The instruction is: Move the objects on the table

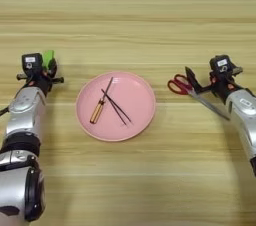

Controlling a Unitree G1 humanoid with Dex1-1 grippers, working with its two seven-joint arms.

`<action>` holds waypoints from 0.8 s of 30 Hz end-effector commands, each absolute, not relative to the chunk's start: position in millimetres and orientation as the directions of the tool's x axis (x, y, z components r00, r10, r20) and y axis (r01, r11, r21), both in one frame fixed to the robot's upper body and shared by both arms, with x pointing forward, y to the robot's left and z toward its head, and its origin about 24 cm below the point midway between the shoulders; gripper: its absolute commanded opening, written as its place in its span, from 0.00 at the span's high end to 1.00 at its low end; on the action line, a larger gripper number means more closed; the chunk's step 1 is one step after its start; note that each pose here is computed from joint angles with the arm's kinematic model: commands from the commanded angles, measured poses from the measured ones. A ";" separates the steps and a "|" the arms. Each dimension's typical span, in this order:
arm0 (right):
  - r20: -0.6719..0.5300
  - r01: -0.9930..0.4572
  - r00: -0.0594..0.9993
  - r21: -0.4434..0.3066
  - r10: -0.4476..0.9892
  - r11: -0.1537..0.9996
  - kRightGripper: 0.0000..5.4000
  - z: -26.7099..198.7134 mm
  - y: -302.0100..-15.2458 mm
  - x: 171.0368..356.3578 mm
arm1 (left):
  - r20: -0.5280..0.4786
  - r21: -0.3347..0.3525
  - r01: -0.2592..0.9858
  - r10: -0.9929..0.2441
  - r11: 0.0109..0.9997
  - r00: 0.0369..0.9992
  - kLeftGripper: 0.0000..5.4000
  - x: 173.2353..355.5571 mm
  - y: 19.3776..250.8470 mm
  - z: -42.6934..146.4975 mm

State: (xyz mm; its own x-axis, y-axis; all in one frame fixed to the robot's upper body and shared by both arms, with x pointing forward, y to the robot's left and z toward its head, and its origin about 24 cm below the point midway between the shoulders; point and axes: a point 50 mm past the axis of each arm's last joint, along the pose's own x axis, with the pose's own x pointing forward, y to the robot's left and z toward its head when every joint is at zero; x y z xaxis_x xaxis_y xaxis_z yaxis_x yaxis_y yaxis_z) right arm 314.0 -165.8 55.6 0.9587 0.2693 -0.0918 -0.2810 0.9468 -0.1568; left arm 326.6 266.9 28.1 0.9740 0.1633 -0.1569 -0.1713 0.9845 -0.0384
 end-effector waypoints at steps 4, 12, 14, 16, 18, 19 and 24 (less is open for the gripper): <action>-0.064 -0.249 0.968 -0.135 0.243 0.959 0.00 60.3 -170.9 317.0 | -0.157 -0.011 -0.193 0.189 0.981 0.969 0.75 328.8 268.9 25.5; -0.052 -0.233 0.972 -0.125 0.228 0.964 0.00 62.1 -173.9 317.9 | -0.180 0.053 -0.147 0.154 0.988 0.972 0.75 326.4 259.9 15.0; -0.051 -0.230 0.973 -0.125 0.226 0.965 0.00 62.5 -174.6 318.1 | -0.189 0.054 -0.133 0.141 0.990 0.972 0.75 325.2 256.6 11.7; -0.046 -0.224 0.975 -0.121 0.220 0.967 0.00 63.3 -175.9 318.5 | -0.195 0.057 -0.112 0.121 0.992 0.973 0.75 323.6 251.7 7.9; -0.042 -0.215 0.976 -0.112 0.212 0.970 0.00 63.6 -176.7 318.6 | -0.197 0.059 -0.089 0.099 0.994 0.975 0.75 322.0 246.6 4.7; -0.040 -0.211 0.977 -0.108 0.208 0.971 0.00 63.6 -176.9 318.7 | -0.198 0.061 -0.080 0.090 0.995 0.976 0.75 321.4 244.6 3.6; -0.038 -0.201 0.979 -0.070 0.198 0.977 0.00 63.4 -177.4 319.6 | -0.202 0.079 -0.047 0.062 0.996 0.977 0.75 319.0 239.7 0.5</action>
State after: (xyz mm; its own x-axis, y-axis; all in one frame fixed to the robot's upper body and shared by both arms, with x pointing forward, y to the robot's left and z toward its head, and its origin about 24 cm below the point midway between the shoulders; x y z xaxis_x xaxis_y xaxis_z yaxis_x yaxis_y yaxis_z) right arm 315.2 -178.7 59.5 0.9784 0.2011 -0.0487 -0.2048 0.9745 -0.0915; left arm 320.3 241.3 0.3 0.9738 0.0759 -0.2145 -0.0630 0.9958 0.0661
